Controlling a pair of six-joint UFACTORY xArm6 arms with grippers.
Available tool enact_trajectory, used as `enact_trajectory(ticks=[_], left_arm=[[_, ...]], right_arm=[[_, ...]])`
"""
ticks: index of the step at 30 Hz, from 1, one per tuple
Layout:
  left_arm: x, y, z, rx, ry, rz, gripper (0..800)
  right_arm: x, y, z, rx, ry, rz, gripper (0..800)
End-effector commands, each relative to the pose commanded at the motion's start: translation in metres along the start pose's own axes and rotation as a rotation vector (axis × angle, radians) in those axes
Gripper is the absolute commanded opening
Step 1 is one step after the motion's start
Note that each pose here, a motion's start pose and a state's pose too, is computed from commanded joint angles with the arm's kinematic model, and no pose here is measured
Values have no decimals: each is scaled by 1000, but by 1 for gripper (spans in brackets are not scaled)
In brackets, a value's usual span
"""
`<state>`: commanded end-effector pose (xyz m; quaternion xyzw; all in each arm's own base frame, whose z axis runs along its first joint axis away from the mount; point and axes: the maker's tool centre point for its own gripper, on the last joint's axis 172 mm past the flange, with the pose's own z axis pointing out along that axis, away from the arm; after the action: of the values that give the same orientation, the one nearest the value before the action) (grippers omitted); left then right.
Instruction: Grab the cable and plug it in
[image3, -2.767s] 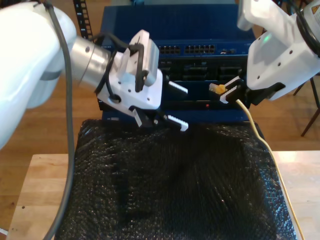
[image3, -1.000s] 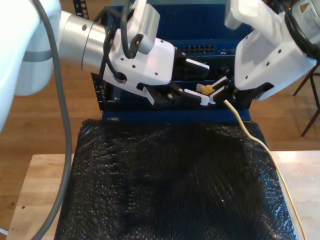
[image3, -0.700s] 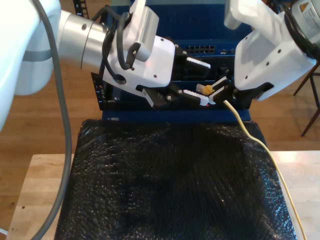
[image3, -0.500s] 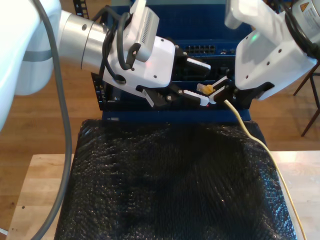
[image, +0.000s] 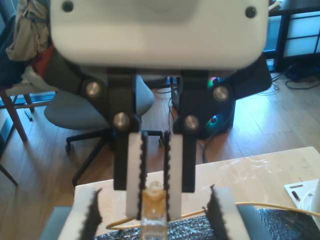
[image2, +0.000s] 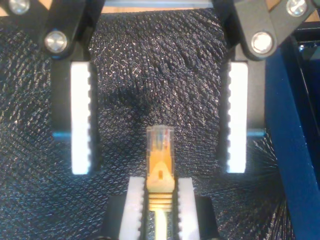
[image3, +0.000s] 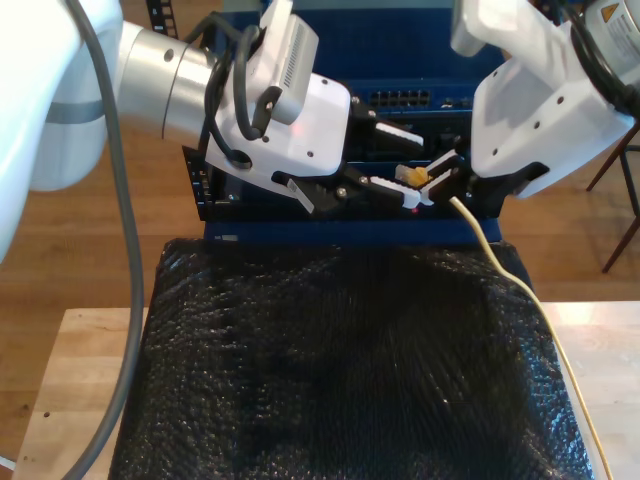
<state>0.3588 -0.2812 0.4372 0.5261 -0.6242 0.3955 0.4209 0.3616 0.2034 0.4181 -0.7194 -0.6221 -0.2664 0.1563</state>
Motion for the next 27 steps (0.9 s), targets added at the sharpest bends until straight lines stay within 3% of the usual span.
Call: enact_trajectory(ticks=[11,27], left_arm=[[0,1,0,-2,1,-5,423],[-1,0,0,-1,-1,-24,268]], right_arm=[[-3,3,-2,-6,-1,9,6],[-3,3,-2,-6,-1,9,6]])
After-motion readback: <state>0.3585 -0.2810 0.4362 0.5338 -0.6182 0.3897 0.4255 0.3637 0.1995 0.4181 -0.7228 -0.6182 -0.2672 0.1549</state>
